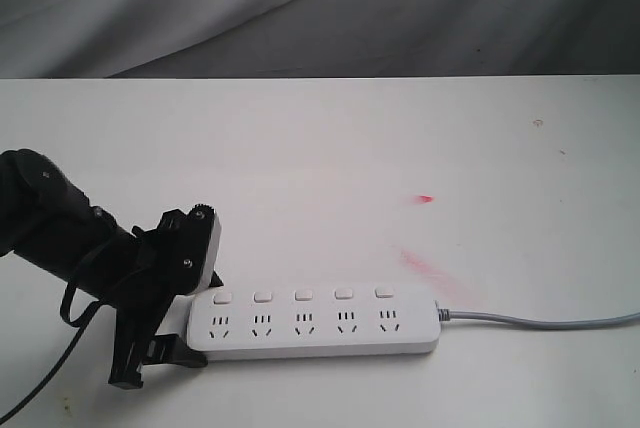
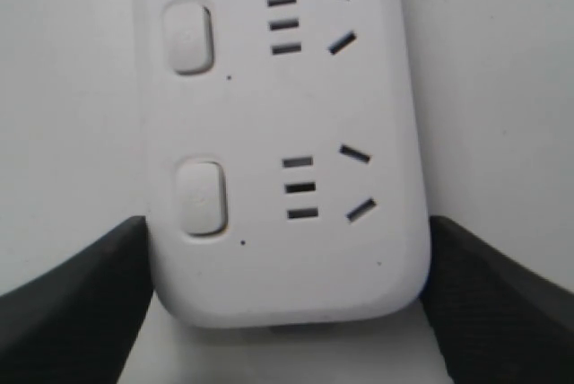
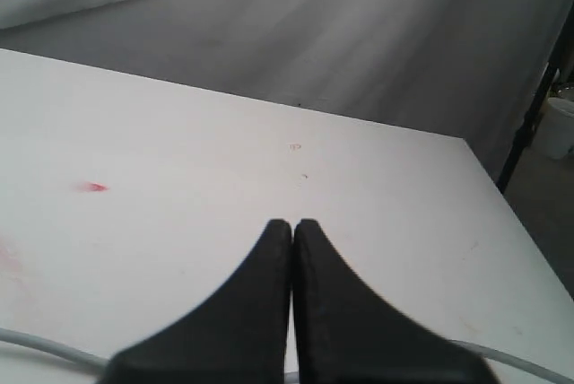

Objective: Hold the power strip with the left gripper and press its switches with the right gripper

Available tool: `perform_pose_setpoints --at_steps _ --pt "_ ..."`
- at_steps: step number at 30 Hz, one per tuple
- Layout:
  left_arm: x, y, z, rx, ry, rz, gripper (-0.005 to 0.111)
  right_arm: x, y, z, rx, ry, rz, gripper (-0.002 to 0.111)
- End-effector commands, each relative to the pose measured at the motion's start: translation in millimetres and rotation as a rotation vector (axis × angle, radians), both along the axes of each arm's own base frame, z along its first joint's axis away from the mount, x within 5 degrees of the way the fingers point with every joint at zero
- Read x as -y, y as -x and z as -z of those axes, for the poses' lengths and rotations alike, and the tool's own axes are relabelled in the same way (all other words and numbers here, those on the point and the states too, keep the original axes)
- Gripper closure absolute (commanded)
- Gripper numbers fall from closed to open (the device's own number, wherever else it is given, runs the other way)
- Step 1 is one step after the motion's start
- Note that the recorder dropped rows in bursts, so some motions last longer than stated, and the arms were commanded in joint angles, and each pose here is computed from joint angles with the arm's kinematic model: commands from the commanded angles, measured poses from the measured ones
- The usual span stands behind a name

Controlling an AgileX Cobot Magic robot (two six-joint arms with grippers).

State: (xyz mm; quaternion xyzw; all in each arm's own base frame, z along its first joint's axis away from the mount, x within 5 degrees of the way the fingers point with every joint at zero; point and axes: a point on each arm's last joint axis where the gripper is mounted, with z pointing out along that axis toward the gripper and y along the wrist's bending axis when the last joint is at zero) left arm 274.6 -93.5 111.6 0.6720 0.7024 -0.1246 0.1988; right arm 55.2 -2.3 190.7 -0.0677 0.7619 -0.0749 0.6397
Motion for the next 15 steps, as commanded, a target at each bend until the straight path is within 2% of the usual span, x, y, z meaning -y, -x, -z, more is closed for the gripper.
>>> perform_pose_setpoints --at_steps 1,6,10,15 --pt "0 -2 -1 0.012 -0.002 -0.016 0.067 1 -1 -3 0.046 0.076 -0.001 0.108" --pt "0 -2 -1 0.012 -0.002 -0.016 0.067 -1 -1 -20 0.228 0.159 -0.021 0.108" --pt "0 -2 -1 0.012 -0.002 -0.016 0.067 -3 2 -38 0.425 0.061 -0.03 0.108" --pt "0 -2 -1 0.012 -0.002 -0.016 0.067 -4 7 -52 0.592 0.059 -0.04 0.108"
